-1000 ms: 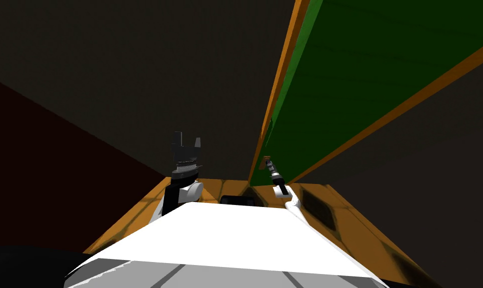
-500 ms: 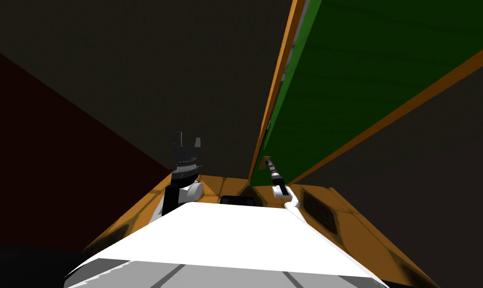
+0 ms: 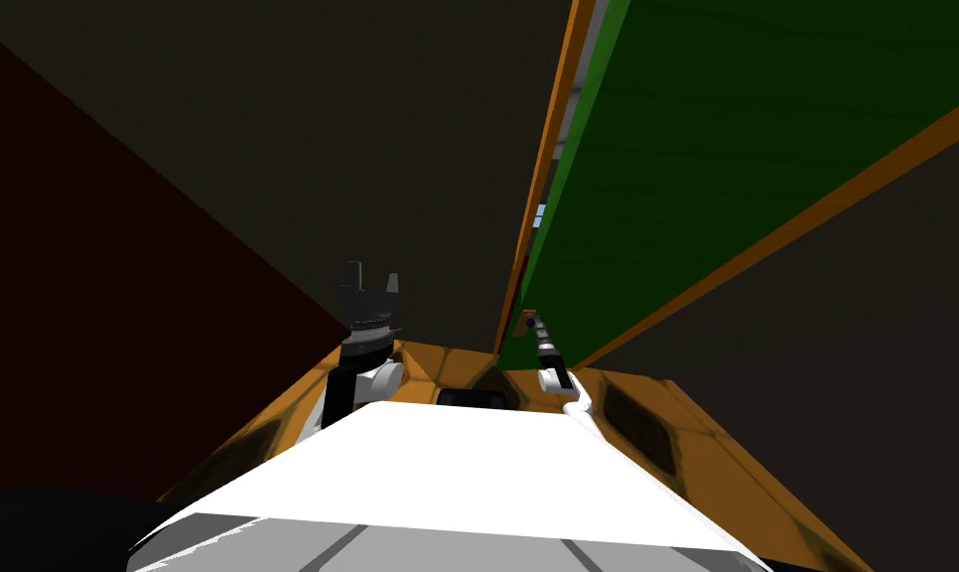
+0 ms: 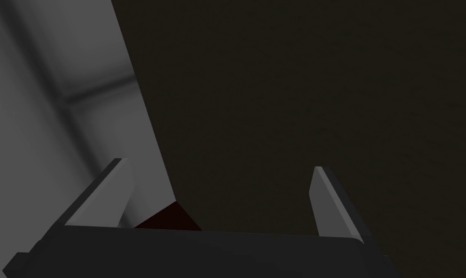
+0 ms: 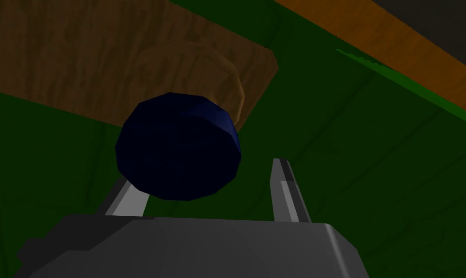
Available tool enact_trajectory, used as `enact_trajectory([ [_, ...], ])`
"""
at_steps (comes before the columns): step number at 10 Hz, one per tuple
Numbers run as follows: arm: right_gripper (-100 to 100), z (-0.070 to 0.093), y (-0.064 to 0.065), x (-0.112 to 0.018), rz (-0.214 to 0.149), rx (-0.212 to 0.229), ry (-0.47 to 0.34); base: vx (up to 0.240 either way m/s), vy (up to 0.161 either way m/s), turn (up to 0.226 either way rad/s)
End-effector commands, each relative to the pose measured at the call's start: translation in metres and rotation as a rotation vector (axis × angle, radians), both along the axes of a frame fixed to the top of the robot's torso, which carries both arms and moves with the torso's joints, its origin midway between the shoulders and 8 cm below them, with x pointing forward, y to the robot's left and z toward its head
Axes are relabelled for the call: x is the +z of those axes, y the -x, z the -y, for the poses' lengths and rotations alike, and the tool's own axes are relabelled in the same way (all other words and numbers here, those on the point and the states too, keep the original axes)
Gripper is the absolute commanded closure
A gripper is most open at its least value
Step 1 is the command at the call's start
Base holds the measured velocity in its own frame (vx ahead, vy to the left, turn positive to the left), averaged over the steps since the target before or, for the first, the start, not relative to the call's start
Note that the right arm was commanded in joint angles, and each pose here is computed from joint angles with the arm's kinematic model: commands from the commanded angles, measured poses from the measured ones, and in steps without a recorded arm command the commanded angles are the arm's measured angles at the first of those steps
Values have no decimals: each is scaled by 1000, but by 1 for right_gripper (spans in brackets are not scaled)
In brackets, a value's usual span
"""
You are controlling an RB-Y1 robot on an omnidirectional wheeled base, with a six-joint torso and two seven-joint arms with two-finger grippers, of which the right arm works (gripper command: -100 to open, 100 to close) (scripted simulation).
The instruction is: Pull the door open
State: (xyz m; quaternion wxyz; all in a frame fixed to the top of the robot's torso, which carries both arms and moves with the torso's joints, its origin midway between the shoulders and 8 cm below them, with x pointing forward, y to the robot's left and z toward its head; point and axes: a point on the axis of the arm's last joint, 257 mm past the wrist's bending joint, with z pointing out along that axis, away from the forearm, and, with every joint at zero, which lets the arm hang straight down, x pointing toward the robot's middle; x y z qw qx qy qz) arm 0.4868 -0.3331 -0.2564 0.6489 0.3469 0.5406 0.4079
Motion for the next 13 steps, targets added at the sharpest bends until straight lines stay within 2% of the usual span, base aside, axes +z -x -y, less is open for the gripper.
enact_trajectory([
  [1, 100, -16, -2, 4, 19, 23, -104, -56, -37, 34],
  [2, 100, -17, -2, 5, 23, 27, -167, -84, -50, 122],
  [3, 100, -16, -2, 5, 24, 25, -175, -58, -50, 69],
  [5, 100, -17, -1, 7, 34, 30, -312, -60, -63, 140],
  [6, 100, -16, -1, 7, 35, 27, -319, -59, -42, 57],
  [7, 100, -16, 0, 7, 40, 29, -392, -71, -43, 81],
  [8, 100, -16, 0, 7, 40, 29, -392, -50, -36, 29],
  [9, 100, -17, 1, 7, 46, 30, -464, -52, -35, 77],
  [11, 100, -17, 1, 7, 46, 30, -464, -29, -21, 38],
  [12, 100, -17, 1, 7, 51, 32, -537, -30, -19, 85],
  [13, 100, -17, 1, 7, 51, 32, -537, -26, -26, 71],
])
